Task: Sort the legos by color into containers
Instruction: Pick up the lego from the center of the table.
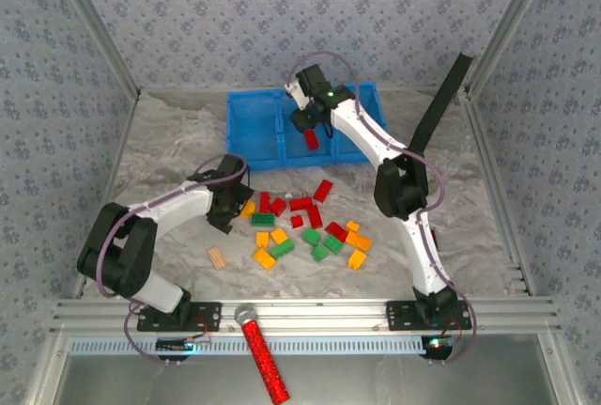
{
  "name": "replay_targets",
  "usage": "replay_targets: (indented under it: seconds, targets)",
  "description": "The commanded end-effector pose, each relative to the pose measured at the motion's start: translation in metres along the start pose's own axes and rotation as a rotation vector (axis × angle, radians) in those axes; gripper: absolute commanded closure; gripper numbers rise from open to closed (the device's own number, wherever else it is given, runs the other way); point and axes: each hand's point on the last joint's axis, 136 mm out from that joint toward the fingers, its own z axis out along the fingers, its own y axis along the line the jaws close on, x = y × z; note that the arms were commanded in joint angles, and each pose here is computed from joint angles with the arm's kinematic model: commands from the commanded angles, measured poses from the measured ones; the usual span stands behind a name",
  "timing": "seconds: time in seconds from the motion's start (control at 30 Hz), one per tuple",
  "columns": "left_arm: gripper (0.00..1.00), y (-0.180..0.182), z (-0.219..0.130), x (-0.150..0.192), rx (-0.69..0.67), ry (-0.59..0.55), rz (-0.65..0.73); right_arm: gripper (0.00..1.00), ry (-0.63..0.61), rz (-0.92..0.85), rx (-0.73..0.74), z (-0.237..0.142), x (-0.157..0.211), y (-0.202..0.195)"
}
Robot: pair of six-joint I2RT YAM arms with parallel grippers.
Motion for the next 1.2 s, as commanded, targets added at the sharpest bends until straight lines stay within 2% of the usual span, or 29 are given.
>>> replay_targets:
  seconds: [0.0, 0.2, 0.37, 0.77, 1.0, 1.17]
  targets:
    - [0.13, -0.014, 0.001, 0.005, 0.013, 0.014, -0.04, 0.49, 0.004, 0.024, 0.009, -0.012, 0.006, -0.005]
    - [0.25, -0.009, 0.019, 0.016, -0.03, 0.059, -0.017, 0.5, -0.005, 0.068, 0.011, -0.014, 0.011, -0.012]
    - [0.44, -0.01, 0.028, 0.022, -0.047, 0.096, 0.015, 0.5, 0.001, 0.072, 0.019, -0.017, 0.012, -0.013]
    - [0.54, -0.013, 0.022, 0.024, -0.063, 0.113, 0.071, 0.5, 0.002, 0.079, 0.033, -0.036, 0.02, -0.014]
    - [0.54, -0.027, -0.021, 0.0, -0.022, 0.028, 0.145, 0.5, -0.012, 0.109, 0.04, -0.038, 0.025, -0.017]
    - [0.54, -0.056, -0.059, -0.027, 0.062, -0.075, 0.183, 0.5, -0.02, 0.11, 0.046, -0.052, 0.026, -0.018]
